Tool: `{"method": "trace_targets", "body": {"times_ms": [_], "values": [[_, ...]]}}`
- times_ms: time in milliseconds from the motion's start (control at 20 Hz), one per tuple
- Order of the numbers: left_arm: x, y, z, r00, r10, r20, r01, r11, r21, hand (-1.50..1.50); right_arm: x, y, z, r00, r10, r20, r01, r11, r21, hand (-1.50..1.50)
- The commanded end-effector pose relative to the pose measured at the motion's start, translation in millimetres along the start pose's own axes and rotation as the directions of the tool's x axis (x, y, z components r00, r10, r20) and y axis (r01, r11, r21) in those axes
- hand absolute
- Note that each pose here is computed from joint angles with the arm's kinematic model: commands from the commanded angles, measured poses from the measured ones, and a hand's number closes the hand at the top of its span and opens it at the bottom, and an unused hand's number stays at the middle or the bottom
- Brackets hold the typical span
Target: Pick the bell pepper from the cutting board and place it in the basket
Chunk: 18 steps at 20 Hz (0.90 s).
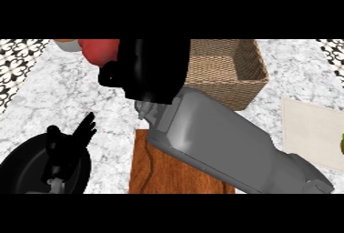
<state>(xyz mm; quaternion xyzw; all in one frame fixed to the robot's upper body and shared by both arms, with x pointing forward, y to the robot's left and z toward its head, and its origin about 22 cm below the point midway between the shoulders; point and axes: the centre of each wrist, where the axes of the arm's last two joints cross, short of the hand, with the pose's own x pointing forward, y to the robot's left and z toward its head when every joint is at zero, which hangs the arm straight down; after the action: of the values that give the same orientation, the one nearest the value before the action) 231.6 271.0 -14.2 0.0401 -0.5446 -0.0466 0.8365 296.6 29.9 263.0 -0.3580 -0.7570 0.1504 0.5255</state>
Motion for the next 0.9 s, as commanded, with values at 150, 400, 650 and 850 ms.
{"method": "trace_targets", "body": {"times_ms": [150,400,650,850], "values": [[-35.5,16.7,8.7,0.99,0.015,-0.141,-0.006,0.998,0.068,0.0,15.8,-7.1,-31.4,0.972,0.0,-0.234,-0.005,1.0,-0.02,1.5],[-47.6,-0.6,12.0,0.99,0.003,-0.14,0.005,0.998,0.057,0.0,0.5,5.5,-59.2,0.969,0.046,-0.244,-0.051,0.999,-0.015,1.5],[-52.9,0.5,20.3,0.993,0.0,-0.122,0.007,0.998,0.056,0.0,-37.1,21.4,-77.6,0.965,0.046,-0.259,-0.051,0.999,-0.01,1.5],[-46.1,6.0,12.5,0.99,-0.006,-0.138,0.013,0.999,0.049,0.0,-55.4,27.1,-88.9,0.954,-0.004,-0.298,-0.002,1.0,-0.021,1.5]]}}
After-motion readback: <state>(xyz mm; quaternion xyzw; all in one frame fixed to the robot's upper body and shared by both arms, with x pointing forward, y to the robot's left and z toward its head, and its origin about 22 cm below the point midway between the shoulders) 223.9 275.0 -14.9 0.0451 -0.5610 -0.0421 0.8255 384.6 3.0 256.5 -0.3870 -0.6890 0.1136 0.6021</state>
